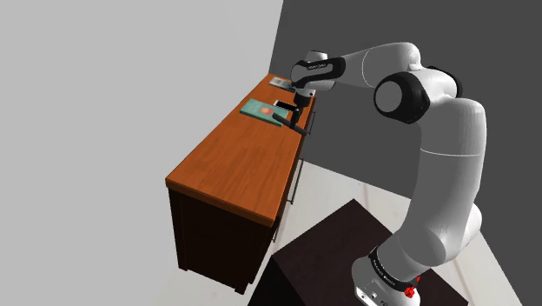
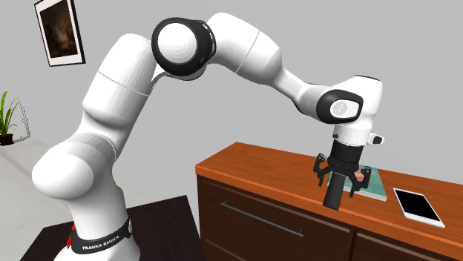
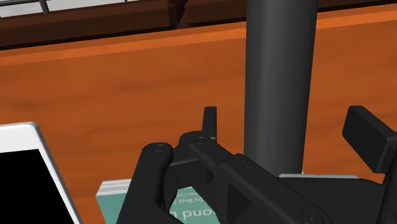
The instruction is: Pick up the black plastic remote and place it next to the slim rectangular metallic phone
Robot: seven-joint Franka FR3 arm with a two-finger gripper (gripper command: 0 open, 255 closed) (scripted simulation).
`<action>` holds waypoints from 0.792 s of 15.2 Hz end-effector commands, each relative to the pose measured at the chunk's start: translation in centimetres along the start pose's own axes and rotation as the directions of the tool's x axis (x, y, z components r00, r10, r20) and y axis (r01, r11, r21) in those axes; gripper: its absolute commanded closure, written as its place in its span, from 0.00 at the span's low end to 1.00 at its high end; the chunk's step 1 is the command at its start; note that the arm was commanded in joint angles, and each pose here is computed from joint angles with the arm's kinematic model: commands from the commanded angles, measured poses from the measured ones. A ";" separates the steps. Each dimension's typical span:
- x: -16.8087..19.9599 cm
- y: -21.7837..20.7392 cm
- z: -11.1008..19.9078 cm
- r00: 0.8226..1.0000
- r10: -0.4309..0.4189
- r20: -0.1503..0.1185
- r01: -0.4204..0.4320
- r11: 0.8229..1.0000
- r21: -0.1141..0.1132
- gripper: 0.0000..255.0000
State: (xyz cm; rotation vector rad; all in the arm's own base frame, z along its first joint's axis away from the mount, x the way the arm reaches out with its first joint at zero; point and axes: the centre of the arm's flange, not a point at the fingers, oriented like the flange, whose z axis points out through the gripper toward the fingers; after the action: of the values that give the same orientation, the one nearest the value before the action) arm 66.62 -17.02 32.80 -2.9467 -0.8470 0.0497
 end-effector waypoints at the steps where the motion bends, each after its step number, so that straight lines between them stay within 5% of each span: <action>1: 0.0 0.0 0.0 1.000 0.000 0.000 0.000 1.000 0.000 0.00; 3: 0.0 0.0 0.0 1.000 0.000 0.000 0.000 1.000 0.000 0.00; 7: 0.0 0.0 -5.0 1.000 0.000 0.000 0.000 1.000 0.000 0.00; 12: 0.0 0.0 -5.0 1.000 0.000 0.000 0.000 1.000 0.000 0.00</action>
State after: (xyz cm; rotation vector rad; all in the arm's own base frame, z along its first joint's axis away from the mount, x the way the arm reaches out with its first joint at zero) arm 66.89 -17.35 37.75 -2.9469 -0.8469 0.0496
